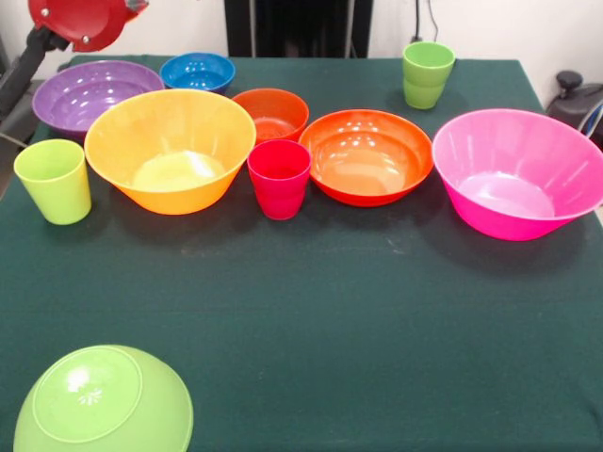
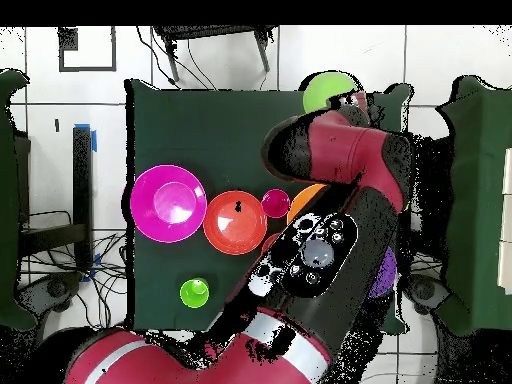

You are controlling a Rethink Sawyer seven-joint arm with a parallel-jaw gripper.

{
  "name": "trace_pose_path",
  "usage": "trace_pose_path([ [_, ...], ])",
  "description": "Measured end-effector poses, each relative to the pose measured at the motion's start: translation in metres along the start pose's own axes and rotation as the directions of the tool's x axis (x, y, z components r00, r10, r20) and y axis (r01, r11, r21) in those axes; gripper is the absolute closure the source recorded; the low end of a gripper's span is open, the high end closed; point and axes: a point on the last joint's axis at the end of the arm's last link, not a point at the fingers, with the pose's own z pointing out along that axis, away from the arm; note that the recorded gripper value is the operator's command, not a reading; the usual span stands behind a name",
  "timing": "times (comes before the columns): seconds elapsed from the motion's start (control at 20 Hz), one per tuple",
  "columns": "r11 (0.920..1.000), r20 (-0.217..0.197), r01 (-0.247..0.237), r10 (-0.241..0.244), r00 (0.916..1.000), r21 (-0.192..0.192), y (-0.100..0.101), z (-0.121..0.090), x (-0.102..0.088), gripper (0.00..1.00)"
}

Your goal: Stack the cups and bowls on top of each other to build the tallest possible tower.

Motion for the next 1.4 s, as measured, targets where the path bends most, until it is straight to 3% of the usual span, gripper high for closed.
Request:
trace_pose_path([
  [0.3,0.9999,0.004,0.011,-0.011,0.9999,-0.006,0.006,-0.01,0.004,1.0],
  [0.9,1.0,0.001,0.009,-0.009,1.0,-0.001,0.006,-0.004,0.007,1.0],
  [1.4,0.9987,0.025,-0.027,0.028,0.9993,-0.044,0.039,0.011,-0.007,1.0],
])
